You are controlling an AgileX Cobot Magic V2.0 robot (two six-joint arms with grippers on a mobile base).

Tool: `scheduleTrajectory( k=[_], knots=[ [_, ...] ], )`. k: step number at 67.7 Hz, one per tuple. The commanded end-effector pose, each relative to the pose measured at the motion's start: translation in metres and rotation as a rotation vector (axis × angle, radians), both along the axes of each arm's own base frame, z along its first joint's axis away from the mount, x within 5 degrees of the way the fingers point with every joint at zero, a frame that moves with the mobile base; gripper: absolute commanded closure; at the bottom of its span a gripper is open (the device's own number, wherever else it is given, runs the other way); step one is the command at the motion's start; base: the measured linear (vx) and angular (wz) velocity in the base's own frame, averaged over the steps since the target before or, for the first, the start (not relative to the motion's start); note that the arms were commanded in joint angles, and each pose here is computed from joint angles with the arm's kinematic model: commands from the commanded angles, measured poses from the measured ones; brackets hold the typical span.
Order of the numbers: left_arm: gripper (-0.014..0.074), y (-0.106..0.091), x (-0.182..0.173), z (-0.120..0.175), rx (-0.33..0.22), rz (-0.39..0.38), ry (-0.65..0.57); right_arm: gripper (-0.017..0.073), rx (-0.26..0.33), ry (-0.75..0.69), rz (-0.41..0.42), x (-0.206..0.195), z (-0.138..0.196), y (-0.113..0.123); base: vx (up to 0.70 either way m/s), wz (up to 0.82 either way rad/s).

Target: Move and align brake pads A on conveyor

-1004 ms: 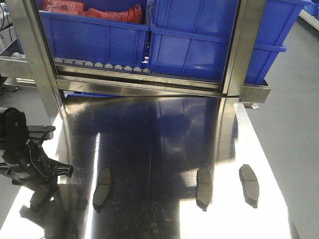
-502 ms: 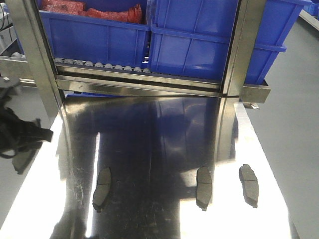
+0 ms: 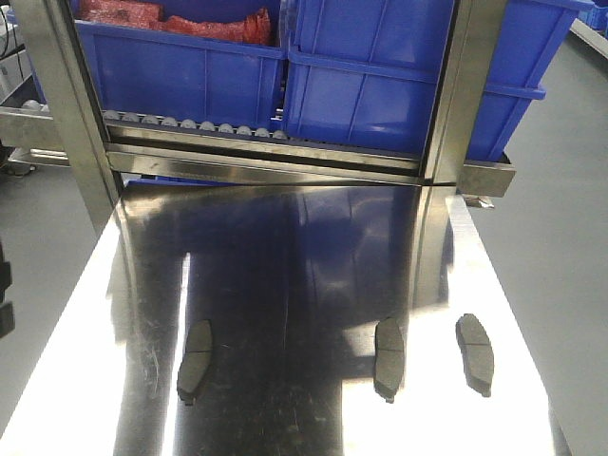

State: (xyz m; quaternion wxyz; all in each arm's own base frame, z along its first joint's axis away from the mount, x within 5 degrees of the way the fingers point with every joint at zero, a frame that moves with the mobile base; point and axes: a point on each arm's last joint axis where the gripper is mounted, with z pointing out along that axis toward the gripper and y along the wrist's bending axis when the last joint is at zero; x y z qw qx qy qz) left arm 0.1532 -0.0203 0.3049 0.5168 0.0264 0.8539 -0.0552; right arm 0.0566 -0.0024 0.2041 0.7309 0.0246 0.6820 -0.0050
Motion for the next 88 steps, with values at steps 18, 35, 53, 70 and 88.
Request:
scheduleTrajectory(
  k=[18, 35, 53, 70, 88],
  knots=[
    [0.0600, 0.005, -0.038, -0.003, -0.037, 0.001, -0.287, 0.0571, -0.015, -0.075, 0.000, -0.001, 0.003, 0.000, 0.00, 0.00],
    [0.0600, 0.006, -0.046, -0.002, -0.043, 0.002, -0.329, 0.0571, -0.015, -0.075, 0.001, -0.001, 0.003, 0.000, 0.00, 0.00],
    [0.0600, 0.006, -0.046, -0.002, -0.042, 0.002, -0.326, 0.0571, -0.015, -0.075, 0.001, -0.001, 0.003, 0.000, 0.00, 0.00],
    [0.0600, 0.006, -0.046, -0.002, -0.042, 0.002, -0.326, 0.0571, -0.015, -0.075, 0.001, -0.001, 0.003, 0.000, 0.00, 0.00],
    [0.0600, 0.006, -0.046, -0.002, -0.042, 0.002, -0.326, 0.0571, -0.015, -0.075, 0.001, -0.001, 0.003, 0.000, 0.00, 0.00]
  ],
)
